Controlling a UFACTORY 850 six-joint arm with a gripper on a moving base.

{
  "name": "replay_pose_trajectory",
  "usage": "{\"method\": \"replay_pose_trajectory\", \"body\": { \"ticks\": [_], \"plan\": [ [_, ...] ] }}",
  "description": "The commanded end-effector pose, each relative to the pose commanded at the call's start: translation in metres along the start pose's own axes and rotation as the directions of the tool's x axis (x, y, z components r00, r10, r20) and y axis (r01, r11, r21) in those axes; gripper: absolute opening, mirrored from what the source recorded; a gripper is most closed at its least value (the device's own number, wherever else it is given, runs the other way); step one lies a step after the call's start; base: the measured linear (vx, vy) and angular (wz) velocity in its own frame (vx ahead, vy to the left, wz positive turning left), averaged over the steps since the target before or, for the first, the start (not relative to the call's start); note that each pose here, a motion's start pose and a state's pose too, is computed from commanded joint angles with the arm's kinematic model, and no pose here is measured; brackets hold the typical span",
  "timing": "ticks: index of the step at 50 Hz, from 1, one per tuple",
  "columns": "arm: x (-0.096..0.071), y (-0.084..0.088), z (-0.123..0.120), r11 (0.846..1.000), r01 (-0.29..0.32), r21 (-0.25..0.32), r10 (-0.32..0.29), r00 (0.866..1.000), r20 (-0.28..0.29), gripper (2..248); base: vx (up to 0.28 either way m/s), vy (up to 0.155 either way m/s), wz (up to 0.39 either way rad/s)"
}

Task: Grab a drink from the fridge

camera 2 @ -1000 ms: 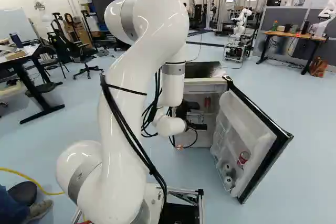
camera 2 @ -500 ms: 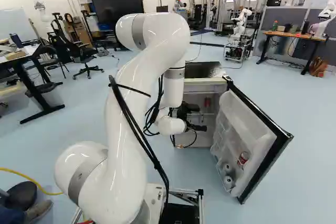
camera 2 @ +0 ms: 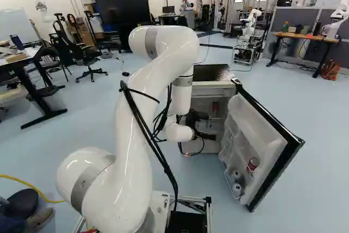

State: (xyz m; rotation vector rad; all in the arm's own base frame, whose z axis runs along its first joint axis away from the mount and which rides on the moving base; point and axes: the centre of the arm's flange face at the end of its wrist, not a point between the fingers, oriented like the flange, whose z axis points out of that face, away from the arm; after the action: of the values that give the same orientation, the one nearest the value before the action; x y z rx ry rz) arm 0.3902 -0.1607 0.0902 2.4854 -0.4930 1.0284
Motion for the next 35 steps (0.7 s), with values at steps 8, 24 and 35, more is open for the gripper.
{"method": "replay_pose_trajectory", "body": {
  "ticks": [8, 24, 35],
  "plan": [
    [-0.004, -0.002, 0.010, 1.000, -0.004, -0.016, 0.003, 1.000, -0.011, 247, 0.000, 0.000, 0.000],
    [-0.009, -0.010, 0.031, 1.000, 0.000, -0.027, -0.002, 0.998, -0.057, 247, 0.000, 0.000, 0.000],
    [-0.012, -0.017, 0.045, 1.000, 0.005, -0.030, -0.008, 0.995, -0.095, 247, 0.000, 0.000, 0.000]
  ]
}}
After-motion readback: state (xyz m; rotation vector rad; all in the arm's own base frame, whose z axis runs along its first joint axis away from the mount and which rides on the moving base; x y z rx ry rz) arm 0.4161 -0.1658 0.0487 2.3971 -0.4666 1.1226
